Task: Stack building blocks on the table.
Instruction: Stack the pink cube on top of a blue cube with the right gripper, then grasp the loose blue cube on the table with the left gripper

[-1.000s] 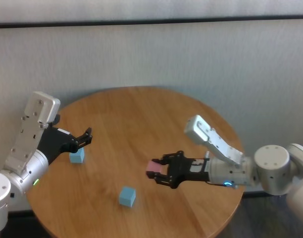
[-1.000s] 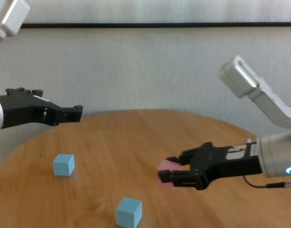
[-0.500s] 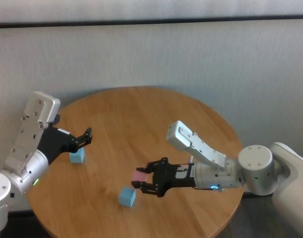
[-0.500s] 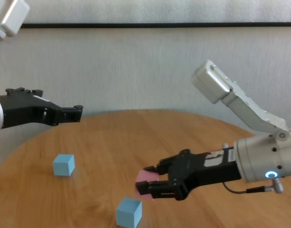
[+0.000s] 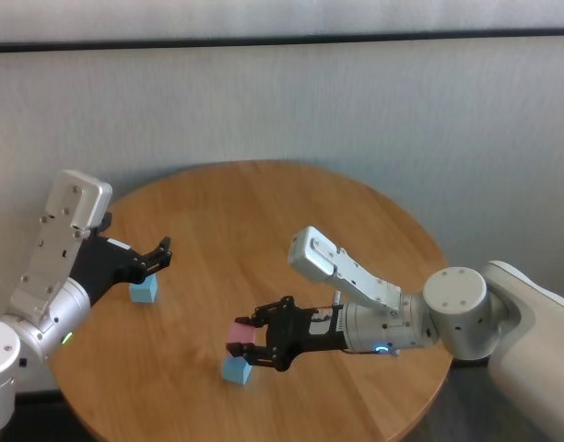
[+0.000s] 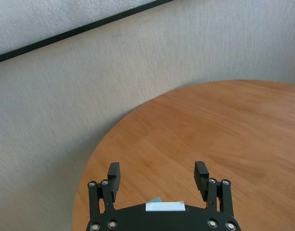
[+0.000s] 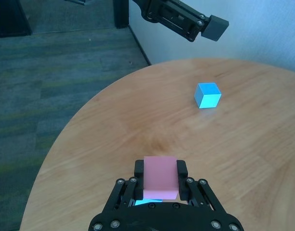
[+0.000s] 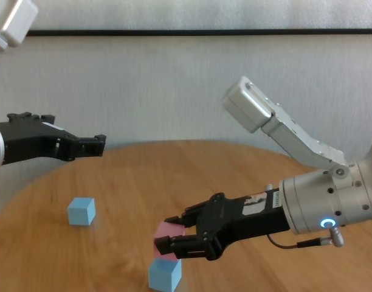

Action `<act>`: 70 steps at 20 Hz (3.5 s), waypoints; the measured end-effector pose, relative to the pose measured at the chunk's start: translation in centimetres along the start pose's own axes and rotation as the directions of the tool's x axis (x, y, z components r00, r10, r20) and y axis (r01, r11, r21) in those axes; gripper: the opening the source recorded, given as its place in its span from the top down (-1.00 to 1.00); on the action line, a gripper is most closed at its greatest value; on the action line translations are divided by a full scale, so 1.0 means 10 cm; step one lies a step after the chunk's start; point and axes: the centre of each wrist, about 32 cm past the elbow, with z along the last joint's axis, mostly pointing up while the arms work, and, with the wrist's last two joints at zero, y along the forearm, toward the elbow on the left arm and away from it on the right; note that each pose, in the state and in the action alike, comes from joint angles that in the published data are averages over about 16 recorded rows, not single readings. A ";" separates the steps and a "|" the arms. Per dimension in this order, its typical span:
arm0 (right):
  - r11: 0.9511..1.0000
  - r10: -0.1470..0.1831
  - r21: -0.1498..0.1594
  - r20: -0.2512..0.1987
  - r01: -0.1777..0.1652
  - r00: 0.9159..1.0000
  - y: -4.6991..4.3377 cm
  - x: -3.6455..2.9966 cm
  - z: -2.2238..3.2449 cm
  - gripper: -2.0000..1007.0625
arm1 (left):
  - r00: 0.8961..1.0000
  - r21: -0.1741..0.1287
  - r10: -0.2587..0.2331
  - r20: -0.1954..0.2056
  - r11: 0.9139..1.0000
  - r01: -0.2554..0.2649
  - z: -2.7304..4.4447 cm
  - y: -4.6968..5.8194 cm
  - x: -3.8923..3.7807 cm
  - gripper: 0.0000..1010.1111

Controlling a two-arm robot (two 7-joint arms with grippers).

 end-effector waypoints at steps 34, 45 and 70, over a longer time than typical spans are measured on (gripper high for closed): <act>0.999 0.017 -0.030 -0.053 -0.018 0.998 0.099 -0.046 0.058 0.26 | 1.000 0.000 0.000 0.000 1.000 0.000 0.000 0.00 0.000 -0.99; 0.999 0.022 -0.036 -0.054 -0.024 0.998 0.104 -0.042 0.061 0.26 | 1.000 0.000 0.000 0.000 1.000 0.000 0.000 0.00 0.000 -0.99; 0.999 0.023 -0.034 -0.053 -0.025 0.998 0.105 -0.039 0.065 -0.26 | 1.000 0.000 0.000 0.000 1.000 0.000 0.000 0.00 0.000 -0.99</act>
